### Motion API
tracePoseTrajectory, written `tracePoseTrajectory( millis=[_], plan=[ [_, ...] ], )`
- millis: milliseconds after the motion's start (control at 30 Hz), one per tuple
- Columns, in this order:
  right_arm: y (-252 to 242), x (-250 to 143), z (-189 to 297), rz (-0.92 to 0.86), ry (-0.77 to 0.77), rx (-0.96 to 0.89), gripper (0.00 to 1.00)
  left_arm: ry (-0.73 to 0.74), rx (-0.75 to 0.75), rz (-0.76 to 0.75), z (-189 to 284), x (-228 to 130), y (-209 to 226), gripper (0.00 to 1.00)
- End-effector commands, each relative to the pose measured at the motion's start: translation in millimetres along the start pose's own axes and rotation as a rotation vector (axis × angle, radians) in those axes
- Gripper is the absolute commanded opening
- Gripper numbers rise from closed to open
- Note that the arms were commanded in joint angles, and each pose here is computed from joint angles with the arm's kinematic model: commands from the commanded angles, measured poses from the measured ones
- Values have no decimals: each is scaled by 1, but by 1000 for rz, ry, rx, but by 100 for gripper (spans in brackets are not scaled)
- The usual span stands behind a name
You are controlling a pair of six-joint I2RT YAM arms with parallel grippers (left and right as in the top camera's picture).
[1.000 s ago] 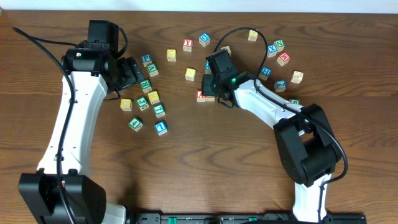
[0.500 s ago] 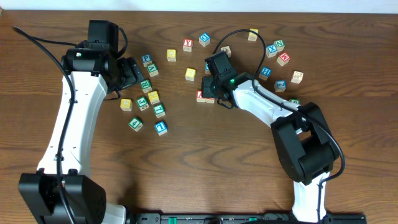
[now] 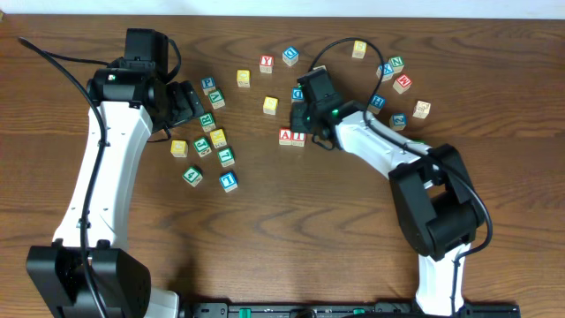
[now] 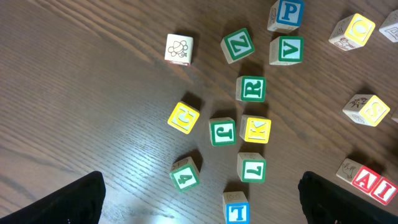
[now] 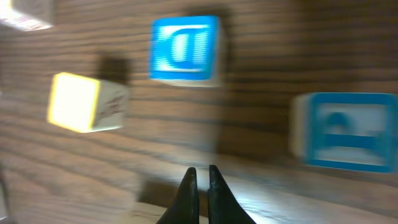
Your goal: Spell out AI2
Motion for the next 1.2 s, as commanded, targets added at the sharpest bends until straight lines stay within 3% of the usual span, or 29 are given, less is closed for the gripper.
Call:
tracePoseTrajectory(
  millis=[0, 233, 1167],
  plan=[
    [-3, 14, 23, -67, -25, 2, 1, -11, 17, -6, 1, 2, 1, 98],
    [-6, -14, 23, -89, 118, -59, 1, -11, 17, -6, 1, 2, 1, 98],
    [6, -16, 18, -64, 93, -39, 1, -11, 17, -6, 1, 2, 1, 98]
  ],
)
Point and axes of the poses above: each gripper's point midway between its finger pads, its own z axis back along the fingers, its own y axis along the line the jaws close on, x = y × z, the point moved 8 cm from there along z, back along the fingers
